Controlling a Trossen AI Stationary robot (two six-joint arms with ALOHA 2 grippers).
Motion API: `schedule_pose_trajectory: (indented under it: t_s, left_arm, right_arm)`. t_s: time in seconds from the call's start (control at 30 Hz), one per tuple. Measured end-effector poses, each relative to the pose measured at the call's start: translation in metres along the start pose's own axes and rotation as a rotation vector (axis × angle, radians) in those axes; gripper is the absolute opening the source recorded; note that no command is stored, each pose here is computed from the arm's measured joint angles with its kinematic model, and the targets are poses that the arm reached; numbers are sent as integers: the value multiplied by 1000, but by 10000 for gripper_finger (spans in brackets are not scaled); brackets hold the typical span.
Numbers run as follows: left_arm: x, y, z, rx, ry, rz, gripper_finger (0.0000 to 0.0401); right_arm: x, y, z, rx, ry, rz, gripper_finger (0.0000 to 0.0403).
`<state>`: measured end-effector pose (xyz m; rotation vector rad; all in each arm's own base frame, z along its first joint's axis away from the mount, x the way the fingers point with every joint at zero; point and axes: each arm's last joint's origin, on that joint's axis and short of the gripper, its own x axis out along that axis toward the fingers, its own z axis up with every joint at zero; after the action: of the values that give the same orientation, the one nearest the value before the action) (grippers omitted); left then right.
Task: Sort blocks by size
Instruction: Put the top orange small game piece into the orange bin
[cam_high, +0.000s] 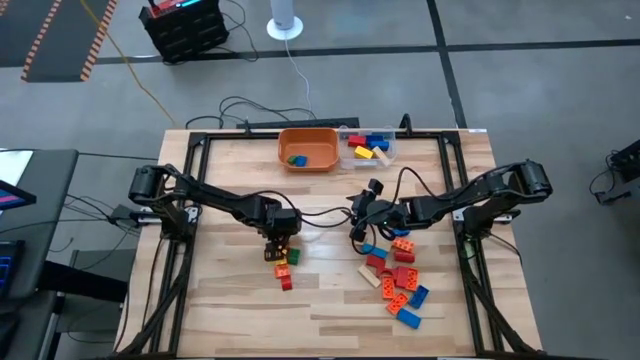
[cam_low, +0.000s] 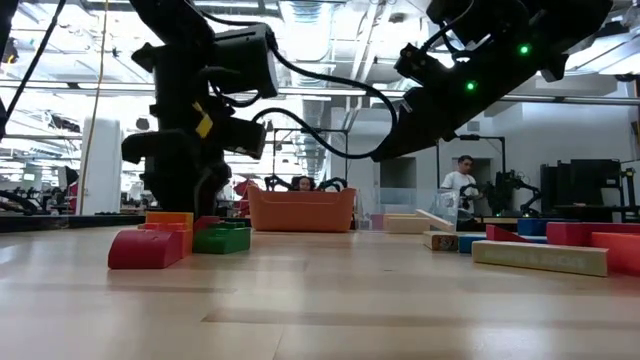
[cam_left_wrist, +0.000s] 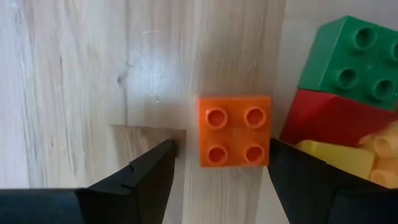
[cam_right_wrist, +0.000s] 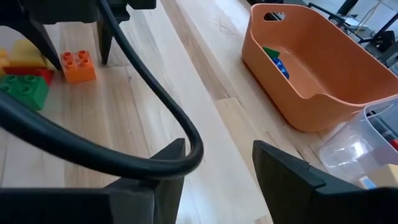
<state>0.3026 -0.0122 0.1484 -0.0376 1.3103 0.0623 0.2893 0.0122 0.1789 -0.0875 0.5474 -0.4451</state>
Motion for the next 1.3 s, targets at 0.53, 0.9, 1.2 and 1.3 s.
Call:
schedule_pose_trajectory:
  t_s: [0.53, 0.9, 1.2, 1.3]
  left_arm:
    - [4, -1, 4, 99, -111, -4, 197]
    - [-19, 20, 5, 72, -160, 55, 132]
    - [-58, 114, 7, -57, -364, 274, 132]
    - [-56, 152, 5, -121, -404, 281, 132]
  right_arm:
    - [0, 0, 0, 0, -1, 0, 217]
    - [0, 0, 0, -3, 0, 0, 217]
    - [0, 0, 0, -7, -3, 0, 217]
    - [0, 0, 0, -14, -2, 0, 217]
